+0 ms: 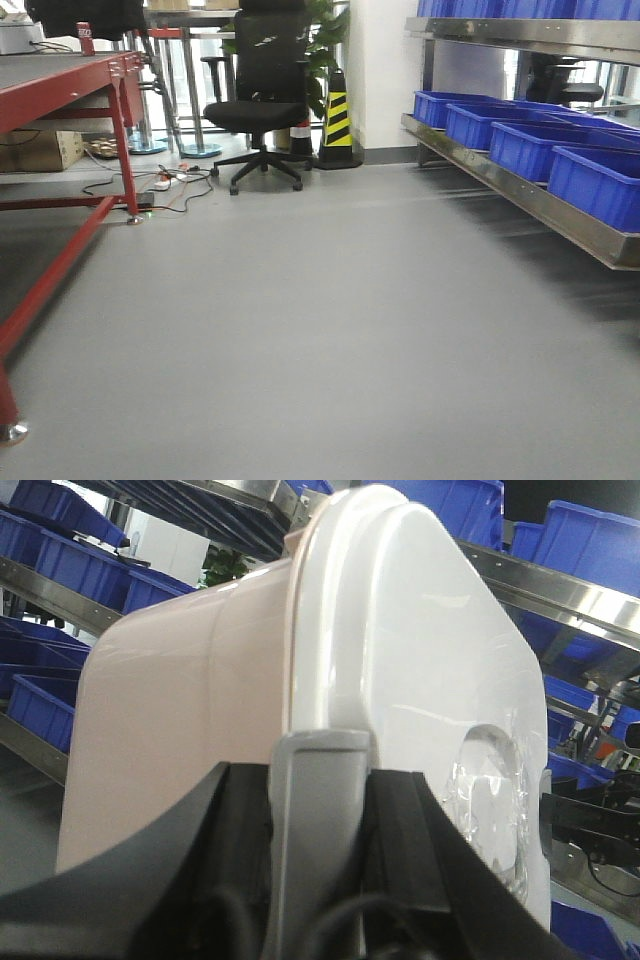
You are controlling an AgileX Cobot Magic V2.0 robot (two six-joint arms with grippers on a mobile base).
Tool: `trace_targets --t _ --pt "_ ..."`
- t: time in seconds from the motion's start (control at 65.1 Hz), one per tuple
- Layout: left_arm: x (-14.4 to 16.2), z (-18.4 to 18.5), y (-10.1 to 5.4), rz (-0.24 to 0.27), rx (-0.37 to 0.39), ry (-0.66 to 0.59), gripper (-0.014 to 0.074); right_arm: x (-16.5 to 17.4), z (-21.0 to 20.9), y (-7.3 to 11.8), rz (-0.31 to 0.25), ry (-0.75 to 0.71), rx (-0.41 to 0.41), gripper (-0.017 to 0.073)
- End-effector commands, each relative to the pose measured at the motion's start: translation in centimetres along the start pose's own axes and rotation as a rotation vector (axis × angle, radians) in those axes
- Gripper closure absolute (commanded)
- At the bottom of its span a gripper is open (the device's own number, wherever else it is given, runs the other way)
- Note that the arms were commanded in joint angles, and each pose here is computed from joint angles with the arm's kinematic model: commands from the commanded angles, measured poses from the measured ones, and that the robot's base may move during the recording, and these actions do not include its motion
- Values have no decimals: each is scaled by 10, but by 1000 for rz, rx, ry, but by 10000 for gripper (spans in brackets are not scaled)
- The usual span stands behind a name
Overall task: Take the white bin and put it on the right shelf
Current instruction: 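Drive toward the steel rack of blue crates holding the bin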
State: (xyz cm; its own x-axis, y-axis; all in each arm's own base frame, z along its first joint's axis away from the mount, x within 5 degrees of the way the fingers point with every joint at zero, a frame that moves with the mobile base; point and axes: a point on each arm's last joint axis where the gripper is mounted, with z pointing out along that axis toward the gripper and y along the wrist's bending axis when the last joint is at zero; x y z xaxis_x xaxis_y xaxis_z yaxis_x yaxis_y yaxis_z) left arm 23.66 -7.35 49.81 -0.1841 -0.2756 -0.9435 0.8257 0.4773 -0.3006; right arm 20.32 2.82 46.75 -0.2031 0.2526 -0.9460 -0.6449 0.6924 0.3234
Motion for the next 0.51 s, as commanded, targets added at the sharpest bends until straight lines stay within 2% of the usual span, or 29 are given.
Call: trace_targets --t 0.0,0.492 --pt "4 -3 -48 78 317 112 720 -11 -14 59 -19 -29 -407 440" --pt "4 -3 -48 78 317 112 720 -11 -13 58 -18 -29 -406 440"
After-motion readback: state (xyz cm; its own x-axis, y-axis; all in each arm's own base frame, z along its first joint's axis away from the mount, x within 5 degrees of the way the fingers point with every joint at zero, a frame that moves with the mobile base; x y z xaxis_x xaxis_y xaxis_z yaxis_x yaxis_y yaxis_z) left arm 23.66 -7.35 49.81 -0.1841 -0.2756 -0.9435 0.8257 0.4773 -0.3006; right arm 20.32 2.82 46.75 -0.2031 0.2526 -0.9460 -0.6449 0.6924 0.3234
